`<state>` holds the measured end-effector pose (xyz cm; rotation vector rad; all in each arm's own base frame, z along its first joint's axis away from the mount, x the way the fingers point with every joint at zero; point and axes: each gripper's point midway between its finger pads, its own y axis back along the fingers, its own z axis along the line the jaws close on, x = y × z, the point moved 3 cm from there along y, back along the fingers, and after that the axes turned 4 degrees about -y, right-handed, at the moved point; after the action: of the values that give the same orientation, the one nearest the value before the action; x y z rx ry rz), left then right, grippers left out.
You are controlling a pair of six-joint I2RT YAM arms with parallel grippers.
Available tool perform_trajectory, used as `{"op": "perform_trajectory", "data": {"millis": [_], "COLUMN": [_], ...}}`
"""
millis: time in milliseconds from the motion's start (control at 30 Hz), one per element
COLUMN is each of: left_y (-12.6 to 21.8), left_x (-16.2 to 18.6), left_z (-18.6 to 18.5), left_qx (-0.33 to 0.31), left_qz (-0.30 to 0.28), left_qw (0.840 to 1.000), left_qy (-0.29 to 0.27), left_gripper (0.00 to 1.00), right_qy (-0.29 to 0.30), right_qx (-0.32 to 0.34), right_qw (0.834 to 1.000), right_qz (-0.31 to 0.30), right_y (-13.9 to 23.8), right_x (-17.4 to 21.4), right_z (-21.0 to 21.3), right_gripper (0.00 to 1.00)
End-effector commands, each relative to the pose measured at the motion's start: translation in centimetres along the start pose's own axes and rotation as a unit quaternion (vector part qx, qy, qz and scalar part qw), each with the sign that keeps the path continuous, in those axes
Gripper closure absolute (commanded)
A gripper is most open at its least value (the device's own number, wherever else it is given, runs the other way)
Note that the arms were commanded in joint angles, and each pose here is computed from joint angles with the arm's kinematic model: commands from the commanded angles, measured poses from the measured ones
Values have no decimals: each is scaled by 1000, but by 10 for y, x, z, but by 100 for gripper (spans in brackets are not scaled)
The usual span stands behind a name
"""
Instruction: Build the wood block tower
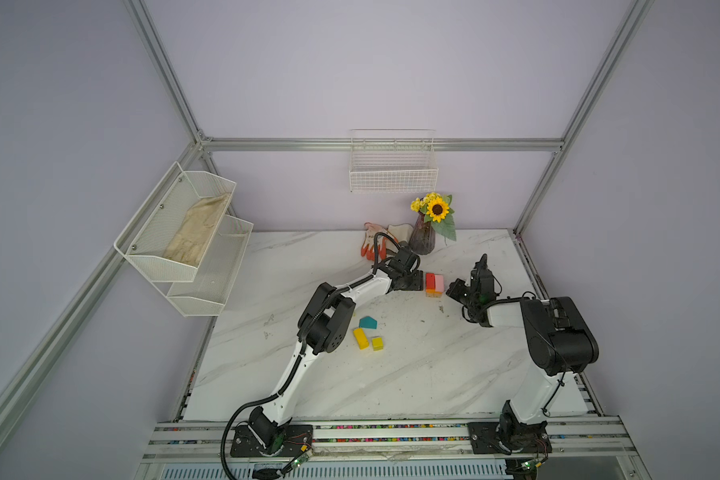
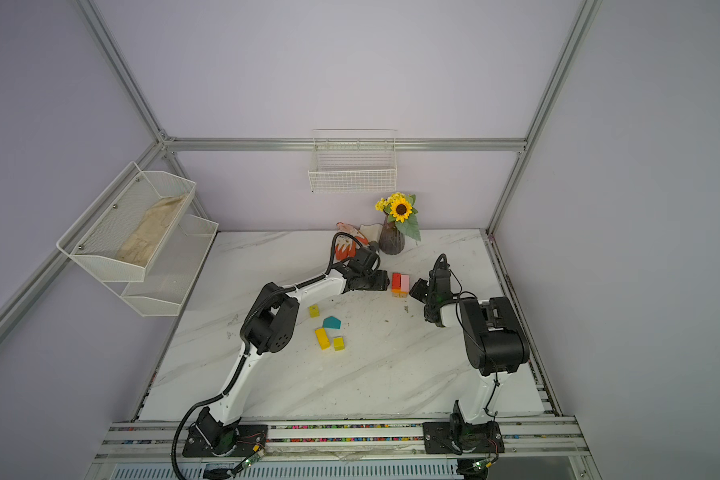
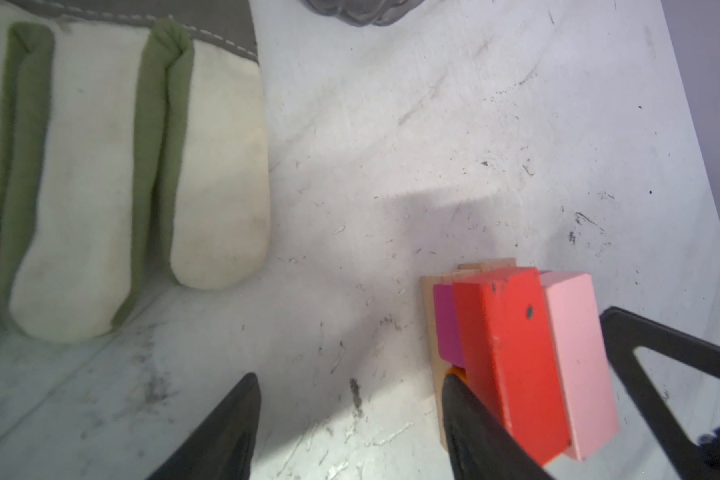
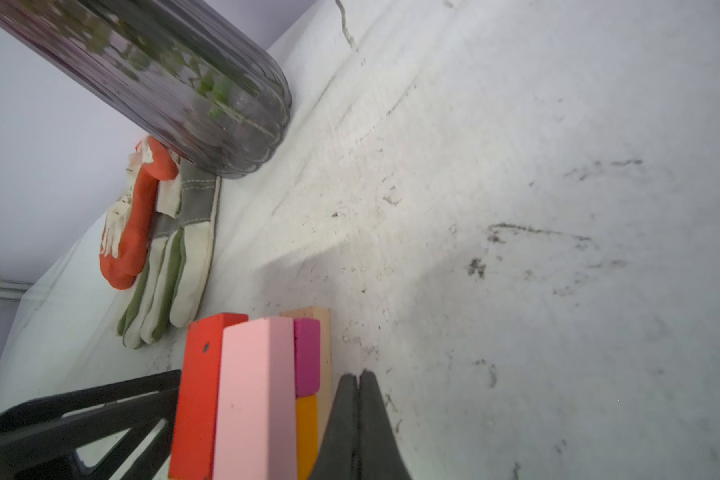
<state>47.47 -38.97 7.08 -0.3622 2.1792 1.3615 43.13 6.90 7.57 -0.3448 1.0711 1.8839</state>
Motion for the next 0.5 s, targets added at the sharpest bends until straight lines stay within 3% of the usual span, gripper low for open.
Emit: {"op": "perform_trajectory", "data": {"millis": [0,467], "left_y": [2,-4], "left_x": [-11,-17], "left_z": [3,-17], "left_qx": [0,66], "left_qz": [7,18], "left_qw": [1000,998], "left_qy": [-6,-12], "left_gripper": [31,30], "right_qy": [14,26], "right_qx": [-5,-60], "right_qw": [999,998], "right_qz": [-32,19], "right_y": [11,-13], "right_x": [-15,4], "right_z": [6,19], "right_gripper": [100,100]}}
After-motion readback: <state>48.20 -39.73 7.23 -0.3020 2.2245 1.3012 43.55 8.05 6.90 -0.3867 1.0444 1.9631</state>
